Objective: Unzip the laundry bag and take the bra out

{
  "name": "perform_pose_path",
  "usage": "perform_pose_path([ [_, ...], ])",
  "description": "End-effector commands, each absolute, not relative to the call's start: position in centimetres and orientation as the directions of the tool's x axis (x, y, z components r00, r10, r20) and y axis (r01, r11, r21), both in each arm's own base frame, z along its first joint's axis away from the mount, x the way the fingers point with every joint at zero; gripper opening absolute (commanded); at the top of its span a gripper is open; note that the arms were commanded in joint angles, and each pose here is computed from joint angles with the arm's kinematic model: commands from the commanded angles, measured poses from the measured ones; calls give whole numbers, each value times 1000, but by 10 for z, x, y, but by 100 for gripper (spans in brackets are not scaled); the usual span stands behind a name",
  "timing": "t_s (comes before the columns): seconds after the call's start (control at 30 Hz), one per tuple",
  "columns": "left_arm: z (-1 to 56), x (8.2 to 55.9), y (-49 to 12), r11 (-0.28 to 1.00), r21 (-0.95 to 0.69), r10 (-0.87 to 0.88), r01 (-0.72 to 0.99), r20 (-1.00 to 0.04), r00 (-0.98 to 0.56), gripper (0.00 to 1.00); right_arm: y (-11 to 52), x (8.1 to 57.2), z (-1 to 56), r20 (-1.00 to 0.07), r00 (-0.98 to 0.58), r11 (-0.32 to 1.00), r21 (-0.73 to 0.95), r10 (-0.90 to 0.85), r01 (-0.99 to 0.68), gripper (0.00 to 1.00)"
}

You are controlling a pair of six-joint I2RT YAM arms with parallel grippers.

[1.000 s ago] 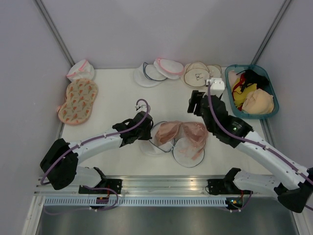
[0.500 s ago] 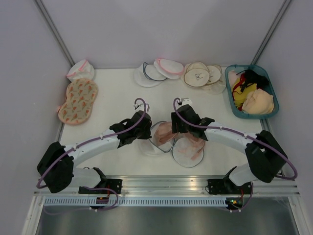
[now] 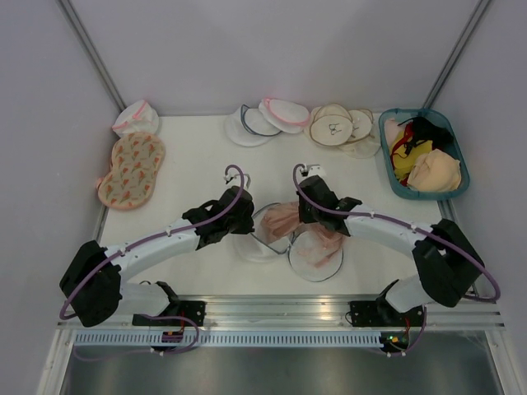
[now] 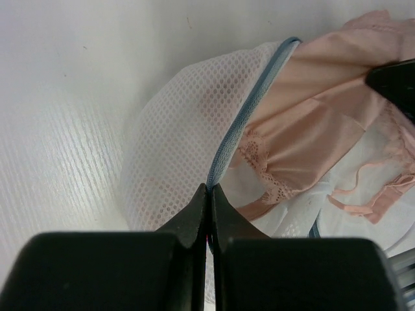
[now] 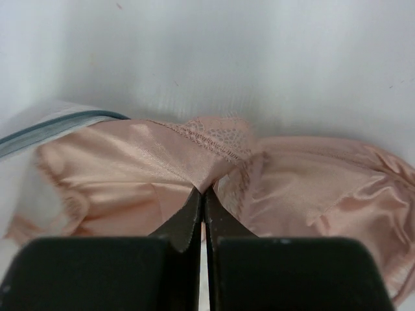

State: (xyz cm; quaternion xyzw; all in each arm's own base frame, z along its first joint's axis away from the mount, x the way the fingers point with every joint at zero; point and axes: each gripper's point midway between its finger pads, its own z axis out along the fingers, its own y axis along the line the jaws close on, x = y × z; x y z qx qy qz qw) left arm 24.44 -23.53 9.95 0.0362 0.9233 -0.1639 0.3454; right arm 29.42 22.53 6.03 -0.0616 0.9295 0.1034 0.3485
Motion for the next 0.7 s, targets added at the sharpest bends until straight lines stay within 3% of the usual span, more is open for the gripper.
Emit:
perform_pose_path([
  [0.0,107,246,-237,938,-306,-84,162,-655,-750,2,228,302,124,-752,-659,954,213,21,-213,0],
  [0.4,104,249,-235,946,-286,-77,156,-660,-747,2,191,293,286,-896,-404,930,294,187,-221,0],
  [0.5,104,250,-236,946,-283,-74,156,-659,-748,2,171,304,314,-928,-325,958,242,182,-155,0],
  [0.67,106,250,-237,945,-284,-68,164,-660,-748,2,114,332,349,-969,-210,986,102,128,133,0],
])
